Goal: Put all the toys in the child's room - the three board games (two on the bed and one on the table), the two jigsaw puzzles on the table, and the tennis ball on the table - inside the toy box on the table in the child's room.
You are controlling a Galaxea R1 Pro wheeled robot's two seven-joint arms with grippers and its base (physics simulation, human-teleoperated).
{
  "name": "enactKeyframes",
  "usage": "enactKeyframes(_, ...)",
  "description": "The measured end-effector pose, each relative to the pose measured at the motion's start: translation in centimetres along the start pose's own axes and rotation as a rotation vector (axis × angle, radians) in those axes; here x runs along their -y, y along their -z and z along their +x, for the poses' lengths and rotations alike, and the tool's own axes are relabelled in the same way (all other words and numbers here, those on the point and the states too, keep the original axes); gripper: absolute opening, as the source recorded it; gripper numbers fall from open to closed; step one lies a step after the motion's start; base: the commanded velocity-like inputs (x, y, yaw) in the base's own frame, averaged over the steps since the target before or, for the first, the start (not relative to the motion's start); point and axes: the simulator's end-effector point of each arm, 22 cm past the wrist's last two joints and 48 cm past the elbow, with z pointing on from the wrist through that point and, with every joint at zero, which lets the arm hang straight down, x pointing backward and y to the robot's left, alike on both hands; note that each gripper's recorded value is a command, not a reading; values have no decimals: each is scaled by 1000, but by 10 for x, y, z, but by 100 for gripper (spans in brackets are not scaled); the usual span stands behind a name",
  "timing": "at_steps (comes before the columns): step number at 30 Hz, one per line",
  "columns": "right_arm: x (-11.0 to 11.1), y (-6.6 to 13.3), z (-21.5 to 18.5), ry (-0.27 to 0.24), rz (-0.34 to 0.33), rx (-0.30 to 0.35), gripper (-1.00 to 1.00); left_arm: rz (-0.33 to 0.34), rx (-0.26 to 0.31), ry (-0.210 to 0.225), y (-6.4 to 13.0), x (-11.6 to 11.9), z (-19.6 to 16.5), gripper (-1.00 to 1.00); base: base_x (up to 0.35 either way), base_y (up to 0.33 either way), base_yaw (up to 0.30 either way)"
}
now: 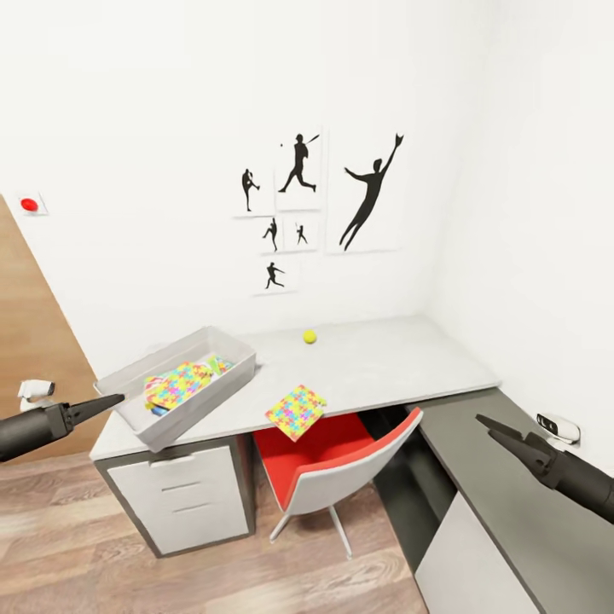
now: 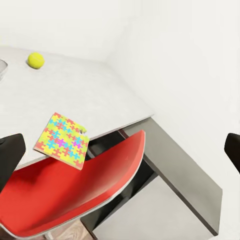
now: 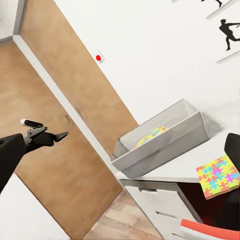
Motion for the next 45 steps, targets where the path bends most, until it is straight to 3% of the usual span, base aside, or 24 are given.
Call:
enactKeyframes(9, -2, 0, -2, 4, -3, 3, 100, 2, 4, -5, 1, 3, -2, 100, 0, -1, 135)
enactKeyframes(33, -4, 1, -3, 6, -7, 4, 100, 20, 6, 9, -6, 7, 3, 100, 0, 0, 6)
enactKeyframes(39, -4, 1, -3, 6, -8, 5, 100, 50, -29, 22, -21, 15, 13, 100, 0, 0, 0)
enactKeyframes(45, -4, 2, -4, 6, -7, 6, 100, 103, -114, 66, -50, 30, 37, 100, 0, 0, 0)
